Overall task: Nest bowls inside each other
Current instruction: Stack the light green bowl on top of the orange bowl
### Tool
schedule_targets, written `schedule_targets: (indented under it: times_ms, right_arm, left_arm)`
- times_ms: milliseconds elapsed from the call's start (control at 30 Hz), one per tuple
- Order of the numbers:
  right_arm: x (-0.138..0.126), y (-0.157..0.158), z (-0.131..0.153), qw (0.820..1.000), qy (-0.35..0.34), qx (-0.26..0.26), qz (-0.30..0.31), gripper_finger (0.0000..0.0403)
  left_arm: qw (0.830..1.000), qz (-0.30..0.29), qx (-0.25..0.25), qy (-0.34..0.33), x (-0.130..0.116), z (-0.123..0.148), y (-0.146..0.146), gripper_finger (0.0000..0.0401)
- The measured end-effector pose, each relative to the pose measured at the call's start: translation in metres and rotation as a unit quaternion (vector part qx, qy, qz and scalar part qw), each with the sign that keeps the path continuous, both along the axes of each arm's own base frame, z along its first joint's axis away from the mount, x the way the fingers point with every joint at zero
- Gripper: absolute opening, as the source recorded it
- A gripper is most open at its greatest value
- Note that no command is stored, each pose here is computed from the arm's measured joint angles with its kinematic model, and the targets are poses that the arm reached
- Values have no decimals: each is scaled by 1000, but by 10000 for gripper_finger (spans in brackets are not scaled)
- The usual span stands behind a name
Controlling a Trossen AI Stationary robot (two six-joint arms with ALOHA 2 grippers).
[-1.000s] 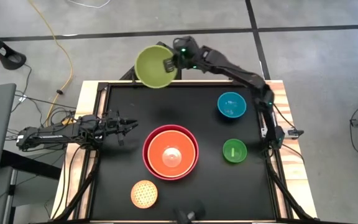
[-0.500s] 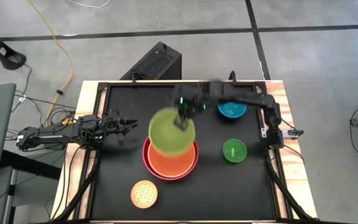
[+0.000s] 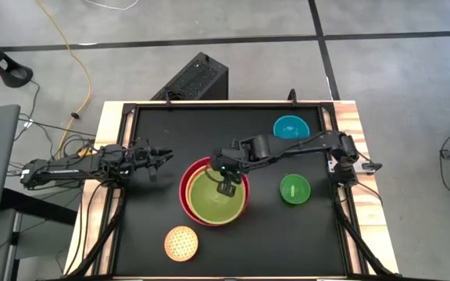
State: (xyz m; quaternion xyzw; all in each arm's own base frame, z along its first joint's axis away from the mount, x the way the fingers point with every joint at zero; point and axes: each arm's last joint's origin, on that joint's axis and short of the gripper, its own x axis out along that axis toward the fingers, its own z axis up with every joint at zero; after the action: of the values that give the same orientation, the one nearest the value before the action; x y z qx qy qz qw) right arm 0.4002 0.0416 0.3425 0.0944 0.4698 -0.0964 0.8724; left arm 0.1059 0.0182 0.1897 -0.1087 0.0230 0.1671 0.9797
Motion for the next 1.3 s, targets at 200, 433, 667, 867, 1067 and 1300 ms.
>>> schedule_targets:
  times_ms: [200,433,667,867,1067,1300]
  right_arm:
    - [1,-31,-22,998,-17,43,-33,14]
    - [3,-38,-52,996,-26,76,-34,14]
    - [2,-34,-72,995,-21,88,-49,14]
    - [2,-32,-76,994,-14,91,-54,41]
    - [2,-32,-78,994,-11,91,-56,76]
    - [3,-32,-74,994,-16,94,-60,116]
  left_arm:
    - [1000,-1,-5,-1,0,0,0,87]
    - [1000,-1,-4,1,0,0,0,87]
    - [1000,0,-4,1,0,0,0,87]
    - [1000,0,-4,1,0,0,0,87]
    - [1000,0,-4,1,0,0,0,87]
    - [1000,0,-4,3,0,-1,0,87]
